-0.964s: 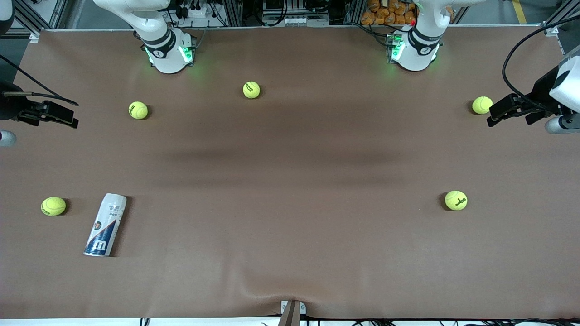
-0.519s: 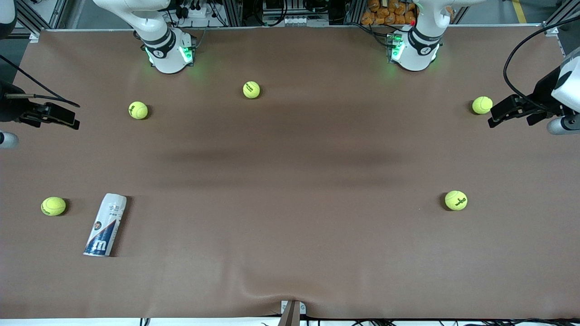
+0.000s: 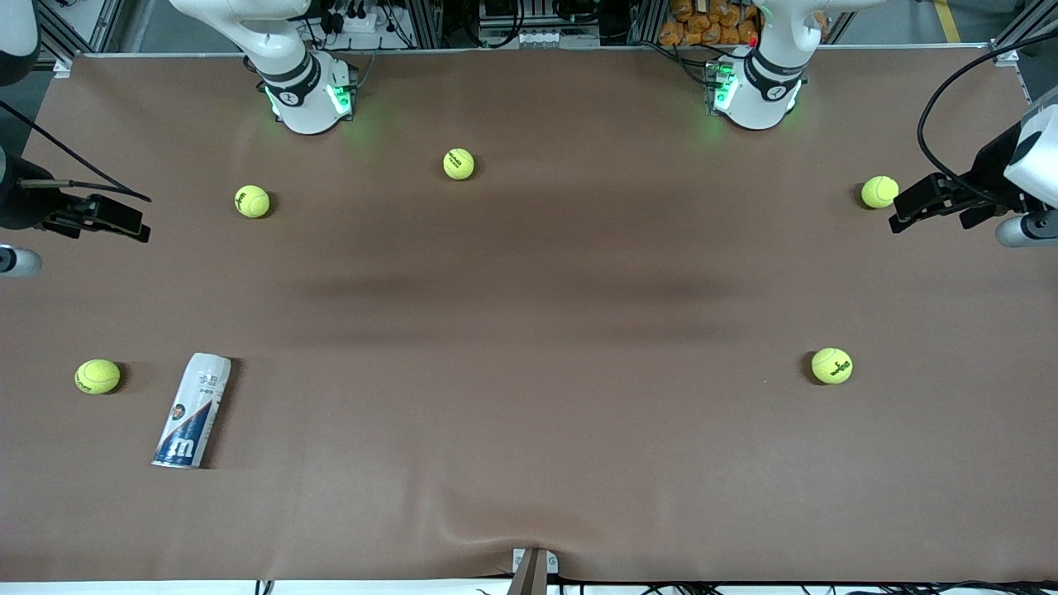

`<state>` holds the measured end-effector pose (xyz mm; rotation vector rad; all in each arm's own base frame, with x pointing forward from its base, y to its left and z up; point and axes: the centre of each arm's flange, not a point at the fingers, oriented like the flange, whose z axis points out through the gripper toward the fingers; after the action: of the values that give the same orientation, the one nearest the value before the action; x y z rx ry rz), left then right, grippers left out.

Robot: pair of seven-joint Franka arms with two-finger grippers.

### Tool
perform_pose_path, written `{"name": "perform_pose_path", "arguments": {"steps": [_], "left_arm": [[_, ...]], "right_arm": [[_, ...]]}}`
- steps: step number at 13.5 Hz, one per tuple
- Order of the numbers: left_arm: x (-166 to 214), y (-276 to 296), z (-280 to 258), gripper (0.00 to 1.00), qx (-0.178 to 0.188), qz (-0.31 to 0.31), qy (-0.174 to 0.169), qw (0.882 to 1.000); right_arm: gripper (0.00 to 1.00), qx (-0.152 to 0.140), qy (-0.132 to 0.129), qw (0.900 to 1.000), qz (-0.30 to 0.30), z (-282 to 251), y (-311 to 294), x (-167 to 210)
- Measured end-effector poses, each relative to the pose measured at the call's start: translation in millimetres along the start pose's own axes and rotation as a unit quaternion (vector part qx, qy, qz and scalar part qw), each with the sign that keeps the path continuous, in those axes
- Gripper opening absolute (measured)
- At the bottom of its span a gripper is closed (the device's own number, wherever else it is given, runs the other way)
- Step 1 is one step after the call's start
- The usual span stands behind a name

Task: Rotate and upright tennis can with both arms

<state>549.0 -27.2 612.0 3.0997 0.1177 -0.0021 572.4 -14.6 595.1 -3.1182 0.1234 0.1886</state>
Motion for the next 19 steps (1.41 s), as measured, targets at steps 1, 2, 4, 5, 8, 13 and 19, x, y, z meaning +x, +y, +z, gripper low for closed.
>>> {"name": "perform_pose_path", "arguments": {"steps": [1, 2, 4, 5, 8, 13, 19], "left_arm": [[0.0, 0.1, 0.0, 1.00, 0.000, 0.000, 0.000, 1.000], [0.0, 0.2, 0.0, 1.00, 0.000, 0.000, 0.000, 1.000], [0.0, 0.1, -0.1, 1.00, 0.000, 0.000, 0.000, 1.000], [0.0, 0.0, -0.1, 1.00, 0.000, 0.000, 0.000, 1.000], [0.1, 0.3, -0.2, 1.00, 0.000, 0.000, 0.000, 1.000], [0.4, 0.7, -0.4, 1.00, 0.000, 0.001, 0.000, 1.000], [0.8, -0.1, -0.7, 1.00, 0.000, 0.000, -0.001, 1.000]], "right_arm": [[1.00, 0.000, 0.000, 1.000, -0.001, 5.2, -0.5, 3.0], [1.00, 0.000, -0.002, 1.000, -0.001, 11.3, -1.3, 6.7], [1.00, -0.001, -0.008, 1.000, -0.001, 26.8, -2.1, 17.7], [1.00, -0.001, -0.012, 1.000, -0.001, 37.2, -1.8, 24.8], [1.00, -0.006, -0.019, 1.000, 0.003, 68.0, 2.0, 46.3], [1.00, -0.012, -0.025, 1.000, 0.008, 163.3, 9.1, 99.9], [1.00, -0.018, 0.004, 0.999, 0.029, 297.4, 53.8, 156.8]]}}
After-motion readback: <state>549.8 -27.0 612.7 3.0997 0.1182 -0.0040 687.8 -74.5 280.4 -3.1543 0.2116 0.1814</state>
